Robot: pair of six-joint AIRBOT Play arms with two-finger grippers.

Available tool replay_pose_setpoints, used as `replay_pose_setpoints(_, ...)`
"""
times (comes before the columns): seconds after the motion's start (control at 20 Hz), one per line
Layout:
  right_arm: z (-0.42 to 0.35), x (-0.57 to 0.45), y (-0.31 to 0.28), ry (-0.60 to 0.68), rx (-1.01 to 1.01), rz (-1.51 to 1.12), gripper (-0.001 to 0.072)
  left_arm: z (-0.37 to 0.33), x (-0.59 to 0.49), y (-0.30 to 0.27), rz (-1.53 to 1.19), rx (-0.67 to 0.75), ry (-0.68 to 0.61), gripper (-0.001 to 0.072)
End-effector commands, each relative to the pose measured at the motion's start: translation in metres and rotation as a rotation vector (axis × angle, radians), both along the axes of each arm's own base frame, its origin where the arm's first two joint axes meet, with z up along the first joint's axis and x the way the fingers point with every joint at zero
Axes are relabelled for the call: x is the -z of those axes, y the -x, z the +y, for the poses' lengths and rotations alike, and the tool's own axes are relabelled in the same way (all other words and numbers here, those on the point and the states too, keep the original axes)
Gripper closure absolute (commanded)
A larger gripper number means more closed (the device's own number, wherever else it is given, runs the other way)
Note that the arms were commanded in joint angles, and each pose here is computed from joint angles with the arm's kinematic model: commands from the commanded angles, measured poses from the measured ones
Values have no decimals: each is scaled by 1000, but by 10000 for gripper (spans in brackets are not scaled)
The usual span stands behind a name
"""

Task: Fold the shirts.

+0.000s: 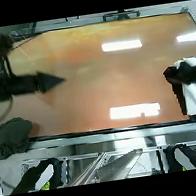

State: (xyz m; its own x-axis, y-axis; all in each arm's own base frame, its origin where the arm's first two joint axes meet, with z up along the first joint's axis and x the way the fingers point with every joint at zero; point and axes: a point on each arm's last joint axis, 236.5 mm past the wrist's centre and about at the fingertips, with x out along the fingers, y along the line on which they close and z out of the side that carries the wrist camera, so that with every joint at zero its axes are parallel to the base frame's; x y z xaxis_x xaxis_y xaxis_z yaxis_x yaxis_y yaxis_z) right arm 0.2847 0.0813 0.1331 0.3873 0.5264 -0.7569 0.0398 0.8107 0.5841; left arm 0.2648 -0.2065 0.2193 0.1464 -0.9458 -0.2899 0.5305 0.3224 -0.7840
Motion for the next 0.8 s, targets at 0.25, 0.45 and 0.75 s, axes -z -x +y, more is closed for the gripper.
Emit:
replay_pose_setpoints(0.25,54,62,48,-22,-141,-42,698,-13,95,68,115,-107,-42,685)
replay_pose_setpoints(0.45,55,61,48,-33,-141,-41,699,-13,92,68,97,-115,-39,686)
replay_pose_setpoints(0.75,55,61,48,-33,-141,-41,699,-13,92,67,97,-116,-40,686)
